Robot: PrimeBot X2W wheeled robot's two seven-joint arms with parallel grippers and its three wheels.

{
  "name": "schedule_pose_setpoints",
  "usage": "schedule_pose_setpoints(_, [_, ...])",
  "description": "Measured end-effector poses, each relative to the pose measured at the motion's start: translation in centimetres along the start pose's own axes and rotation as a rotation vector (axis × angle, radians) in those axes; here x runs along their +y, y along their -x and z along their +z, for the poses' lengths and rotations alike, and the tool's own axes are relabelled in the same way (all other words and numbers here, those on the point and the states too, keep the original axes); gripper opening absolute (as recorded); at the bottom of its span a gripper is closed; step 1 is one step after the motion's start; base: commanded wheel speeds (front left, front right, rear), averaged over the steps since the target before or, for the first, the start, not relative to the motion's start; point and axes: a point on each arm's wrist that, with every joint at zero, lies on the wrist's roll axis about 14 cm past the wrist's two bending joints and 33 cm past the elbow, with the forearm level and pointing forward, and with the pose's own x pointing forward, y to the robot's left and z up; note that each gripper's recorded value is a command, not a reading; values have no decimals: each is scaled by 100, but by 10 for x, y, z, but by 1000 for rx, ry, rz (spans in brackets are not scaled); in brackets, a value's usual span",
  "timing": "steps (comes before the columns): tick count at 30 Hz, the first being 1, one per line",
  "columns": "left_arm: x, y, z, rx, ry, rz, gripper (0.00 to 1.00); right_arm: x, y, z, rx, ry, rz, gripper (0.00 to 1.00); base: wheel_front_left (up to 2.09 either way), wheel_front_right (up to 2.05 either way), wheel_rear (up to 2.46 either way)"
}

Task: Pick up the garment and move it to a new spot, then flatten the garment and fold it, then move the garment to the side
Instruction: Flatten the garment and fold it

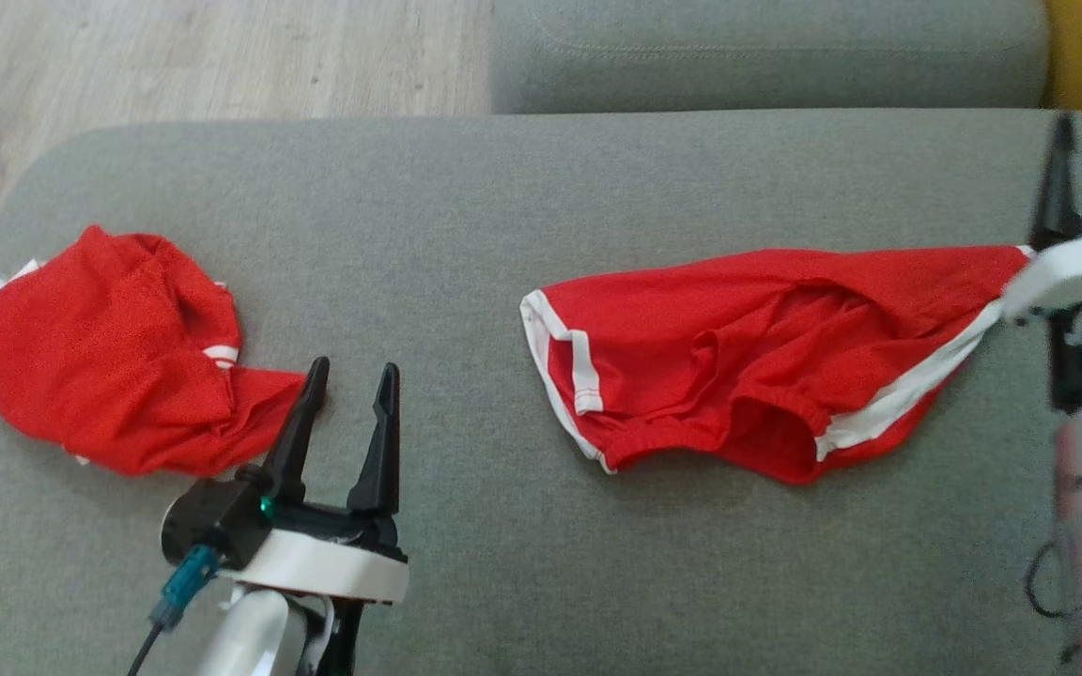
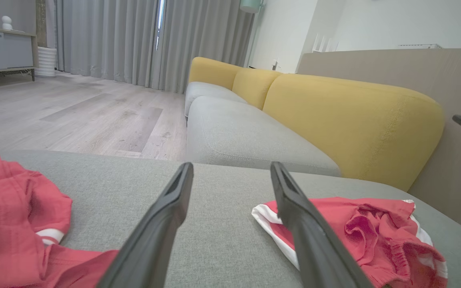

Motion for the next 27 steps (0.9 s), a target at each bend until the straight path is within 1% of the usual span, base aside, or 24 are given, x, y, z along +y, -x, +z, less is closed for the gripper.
schedule_pose_setpoints(4, [-4,-1,7,-22,-2,-12,100,41,7,43,-158,-21,106,100,0,0,0])
schedule_pose_setpoints(6, [-4,0,12,-35,-2,-9,100,65,20,49,-190,-40,169,100,0,0,0])
schedule_pose_setpoints(9, [-5,2,17,-52,-4,-10,100,91,49,34,-176,-69,244,100,0,0,0])
schedule_pose_setpoints(10, [-5,2,17,-52,-4,-10,100,91,49,34,-176,-69,244,100,0,0,0])
schedule_pose_setpoints(13, [-7,3,23,-70,-5,-13,100,106,77,16,-140,-108,283,100,0,0,0])
schedule_pose_setpoints(15, [-3,6,24,-75,-4,-1,100,112,93,7,-120,-114,302,100,0,0,0])
schedule_pose_setpoints(18, [5,12,22,-71,8,29,100,113,110,-5,-92,-146,296,100,0,0,0])
schedule_pose_setpoints(21, [5,16,17,-61,16,38,100,115,122,-18,-48,-195,297,100,0,0,0])
schedule_pose_setpoints(27, [10,19,14,-51,18,56,100,140,123,-24,-31,-173,373,100,0,0,0])
